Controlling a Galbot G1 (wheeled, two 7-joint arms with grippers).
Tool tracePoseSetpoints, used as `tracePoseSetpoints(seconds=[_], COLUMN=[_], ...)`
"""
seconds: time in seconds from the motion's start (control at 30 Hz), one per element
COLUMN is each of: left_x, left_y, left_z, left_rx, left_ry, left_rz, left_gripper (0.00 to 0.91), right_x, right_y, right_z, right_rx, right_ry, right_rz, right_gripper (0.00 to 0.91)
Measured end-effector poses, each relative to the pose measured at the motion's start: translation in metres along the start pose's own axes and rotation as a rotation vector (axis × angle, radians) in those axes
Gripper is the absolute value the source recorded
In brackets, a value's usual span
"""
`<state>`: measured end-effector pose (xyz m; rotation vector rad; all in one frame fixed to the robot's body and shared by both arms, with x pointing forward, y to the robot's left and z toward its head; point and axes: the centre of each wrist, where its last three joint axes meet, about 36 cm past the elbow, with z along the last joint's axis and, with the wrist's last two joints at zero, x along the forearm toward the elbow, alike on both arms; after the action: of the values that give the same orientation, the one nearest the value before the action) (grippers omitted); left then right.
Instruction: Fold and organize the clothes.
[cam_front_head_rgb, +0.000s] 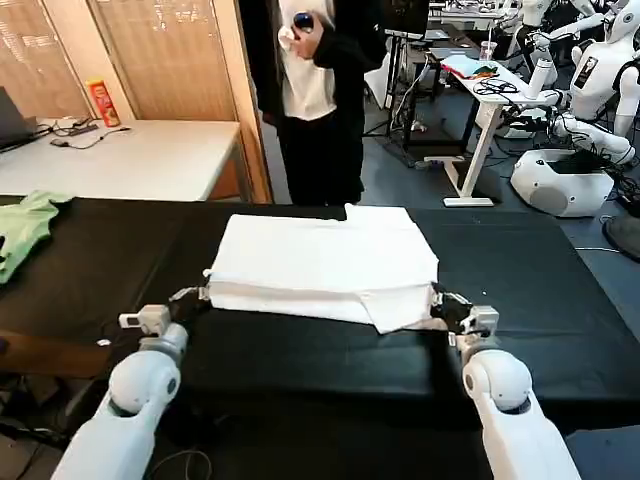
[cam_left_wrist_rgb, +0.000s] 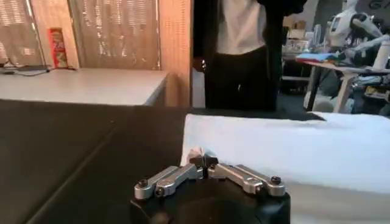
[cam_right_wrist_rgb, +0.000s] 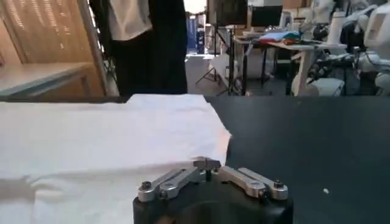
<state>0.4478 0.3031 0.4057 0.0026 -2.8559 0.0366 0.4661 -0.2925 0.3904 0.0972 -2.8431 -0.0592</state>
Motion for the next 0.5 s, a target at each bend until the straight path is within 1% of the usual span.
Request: tracePoseSetpoints(seconds=[0.03,0.07,0.1,0.13,0.23,0.33,0.4,0.5], left_x=[-0.002,-0.003,-0.004,-0.005,-0.004,0.001,0.004,0.010], left_y=[0.000,-0.001,-0.002,-0.002,-0.003,-0.003,0.000,0.003], left_z=[-0.001,-0.001,-0.001,-0.002,-0.001,-0.001,-0.001,0.000], left_rx=[0.001,0.001,0.002,0.002,-0.001,-0.004,-0.008,-0.007], left_ry=[-0.001,0.000,-0.001,-0.001,0.002,0.004,0.005,0.008], left_rz=[-0.002,-0.004,-0.004,-0.004,-0.004,-0.005,-0.008,-0.005], left_gripper=[0.585,0.878,0.878,0.878,0.878,0.878,0.878,0.878], right_x=[0.000,0.001,0.003,0.005,0.018,0.039,0.054,0.073], right_y=[-0.002,-0.004,-0.005,-0.006,-0.006,-0.004,-0.004,-0.002], right_z=[0.000,0.000,-0.001,-0.001,-0.002,-0.007,-0.011,-0.011], right_rx=[0.002,0.003,0.004,0.006,0.016,0.020,0.037,0.088], right_ry=[0.008,0.018,0.028,0.043,0.084,0.105,0.113,0.111], right_rz=[0.002,0.003,0.003,0.002,-0.002,-0.011,-0.016,-0.016], right_gripper=[0.059,0.156,0.624,0.878,0.878,0.878,0.878,0.878])
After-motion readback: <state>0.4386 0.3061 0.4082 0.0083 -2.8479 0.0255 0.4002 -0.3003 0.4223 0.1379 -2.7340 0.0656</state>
